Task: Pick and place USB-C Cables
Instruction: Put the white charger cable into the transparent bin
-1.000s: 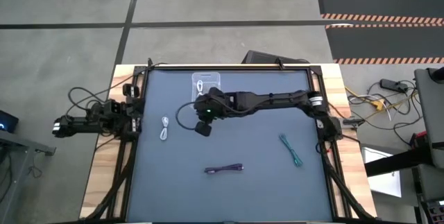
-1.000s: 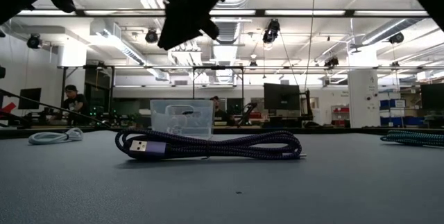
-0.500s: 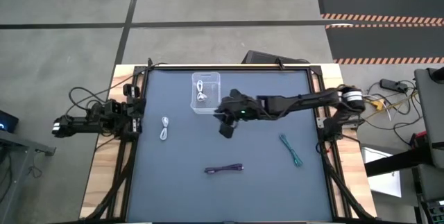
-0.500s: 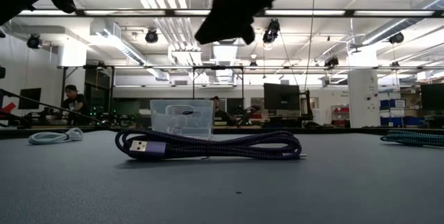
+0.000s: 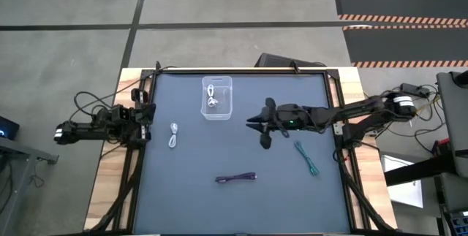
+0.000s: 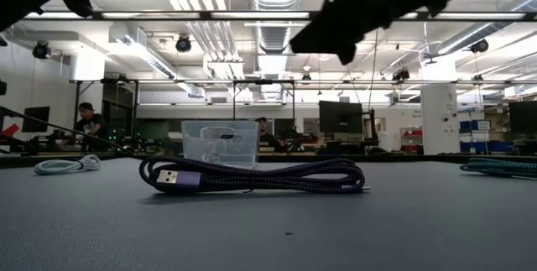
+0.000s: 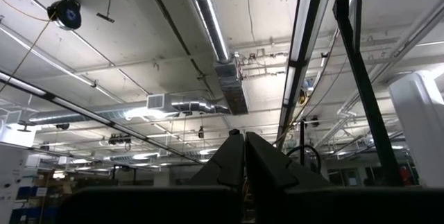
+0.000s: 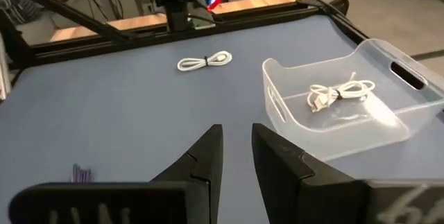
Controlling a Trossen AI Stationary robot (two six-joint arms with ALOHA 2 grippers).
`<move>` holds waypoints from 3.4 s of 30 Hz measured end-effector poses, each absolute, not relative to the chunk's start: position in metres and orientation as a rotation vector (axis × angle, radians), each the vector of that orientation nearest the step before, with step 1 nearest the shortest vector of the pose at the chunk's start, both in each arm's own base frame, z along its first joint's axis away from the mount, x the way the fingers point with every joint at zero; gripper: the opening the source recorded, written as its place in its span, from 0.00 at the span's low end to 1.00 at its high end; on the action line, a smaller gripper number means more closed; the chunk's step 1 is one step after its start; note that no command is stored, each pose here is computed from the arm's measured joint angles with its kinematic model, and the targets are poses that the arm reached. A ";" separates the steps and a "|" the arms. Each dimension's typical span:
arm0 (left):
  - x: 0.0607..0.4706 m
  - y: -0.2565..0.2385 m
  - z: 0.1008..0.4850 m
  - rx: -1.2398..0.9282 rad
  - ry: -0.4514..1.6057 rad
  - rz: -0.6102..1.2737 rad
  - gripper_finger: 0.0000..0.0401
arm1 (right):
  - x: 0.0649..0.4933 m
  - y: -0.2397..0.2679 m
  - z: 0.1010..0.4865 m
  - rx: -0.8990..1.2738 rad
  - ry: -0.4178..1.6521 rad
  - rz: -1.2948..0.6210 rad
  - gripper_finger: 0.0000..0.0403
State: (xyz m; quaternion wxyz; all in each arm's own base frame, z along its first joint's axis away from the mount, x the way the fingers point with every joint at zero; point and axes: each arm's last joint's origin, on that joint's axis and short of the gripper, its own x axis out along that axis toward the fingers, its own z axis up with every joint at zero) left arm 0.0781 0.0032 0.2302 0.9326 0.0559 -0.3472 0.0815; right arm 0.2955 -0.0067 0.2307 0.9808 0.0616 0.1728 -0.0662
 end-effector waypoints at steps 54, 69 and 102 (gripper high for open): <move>0.168 0.010 0.190 -0.691 0.338 0.529 0.00 | 0.165 -0.005 0.202 0.008 -0.034 -0.111 0.17; 0.159 -0.001 0.195 -0.816 0.728 0.683 0.00 | 0.165 -0.004 0.203 -0.025 -0.035 -0.087 0.17; 0.162 -0.003 0.185 -0.810 0.785 0.719 0.00 | 0.142 -0.004 0.199 -0.051 -0.122 -0.096 0.17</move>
